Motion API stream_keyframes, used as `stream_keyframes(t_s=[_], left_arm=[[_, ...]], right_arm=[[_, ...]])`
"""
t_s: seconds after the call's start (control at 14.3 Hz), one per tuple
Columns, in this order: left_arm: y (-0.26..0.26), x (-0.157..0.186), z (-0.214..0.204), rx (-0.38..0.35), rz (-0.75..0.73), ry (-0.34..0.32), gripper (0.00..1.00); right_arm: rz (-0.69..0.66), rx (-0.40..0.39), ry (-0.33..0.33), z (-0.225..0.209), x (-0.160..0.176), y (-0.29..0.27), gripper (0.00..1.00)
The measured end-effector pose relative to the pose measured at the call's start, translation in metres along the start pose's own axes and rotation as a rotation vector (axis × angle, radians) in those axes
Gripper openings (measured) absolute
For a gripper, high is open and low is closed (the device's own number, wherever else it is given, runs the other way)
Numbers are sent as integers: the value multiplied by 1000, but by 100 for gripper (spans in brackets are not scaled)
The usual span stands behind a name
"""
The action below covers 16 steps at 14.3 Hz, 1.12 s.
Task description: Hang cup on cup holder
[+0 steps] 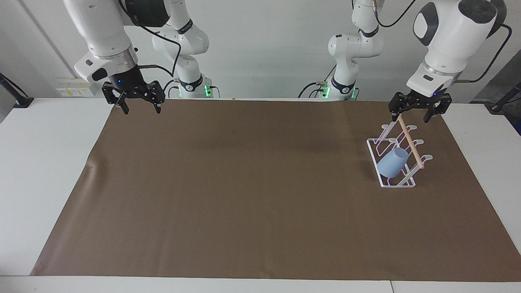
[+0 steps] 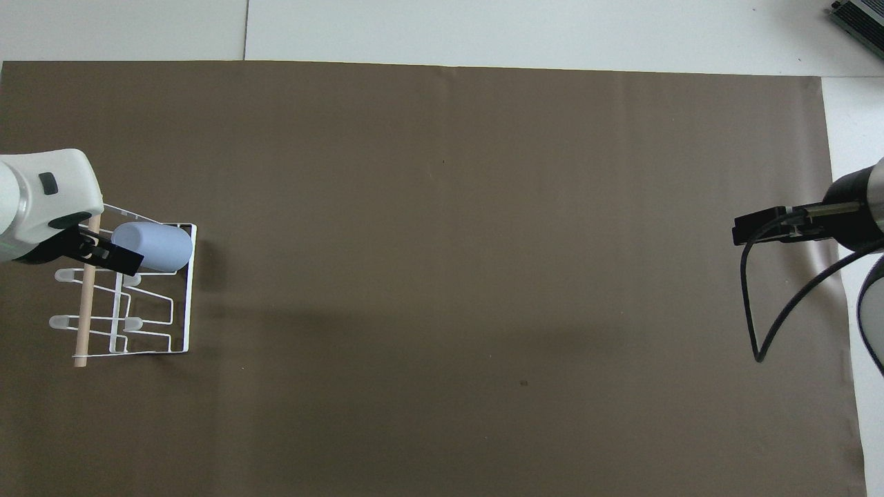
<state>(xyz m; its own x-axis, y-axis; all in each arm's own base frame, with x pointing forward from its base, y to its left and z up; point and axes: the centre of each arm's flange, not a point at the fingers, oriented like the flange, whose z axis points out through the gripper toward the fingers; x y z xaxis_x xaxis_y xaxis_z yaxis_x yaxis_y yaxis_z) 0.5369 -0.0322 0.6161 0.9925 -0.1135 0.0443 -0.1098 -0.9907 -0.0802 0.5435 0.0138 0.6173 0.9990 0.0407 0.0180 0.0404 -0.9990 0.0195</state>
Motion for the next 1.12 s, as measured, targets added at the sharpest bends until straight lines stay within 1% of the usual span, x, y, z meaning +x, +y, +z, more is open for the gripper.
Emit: stream_keyframes(t_s=[0.14, 0.28, 0.49, 0.77, 1.12], left_arm=[[-16, -2, -19, -21, -50, 15, 100], [-29, -5, -27, -34, -78, 7, 100], [-34, -1, -36, -41, -89, -12, 100], [-34, 2, -33, -50, -93, -44, 100], [-33, 0, -30, -53, -94, -65, 100]], right_arm=[[0, 0, 0, 0, 0, 0, 100], [0, 0, 0, 0, 0, 0, 100], [0, 0, 0, 0, 0, 0, 100], [0, 0, 0, 0, 0, 0, 100], [0, 0, 0, 0, 0, 0, 100]])
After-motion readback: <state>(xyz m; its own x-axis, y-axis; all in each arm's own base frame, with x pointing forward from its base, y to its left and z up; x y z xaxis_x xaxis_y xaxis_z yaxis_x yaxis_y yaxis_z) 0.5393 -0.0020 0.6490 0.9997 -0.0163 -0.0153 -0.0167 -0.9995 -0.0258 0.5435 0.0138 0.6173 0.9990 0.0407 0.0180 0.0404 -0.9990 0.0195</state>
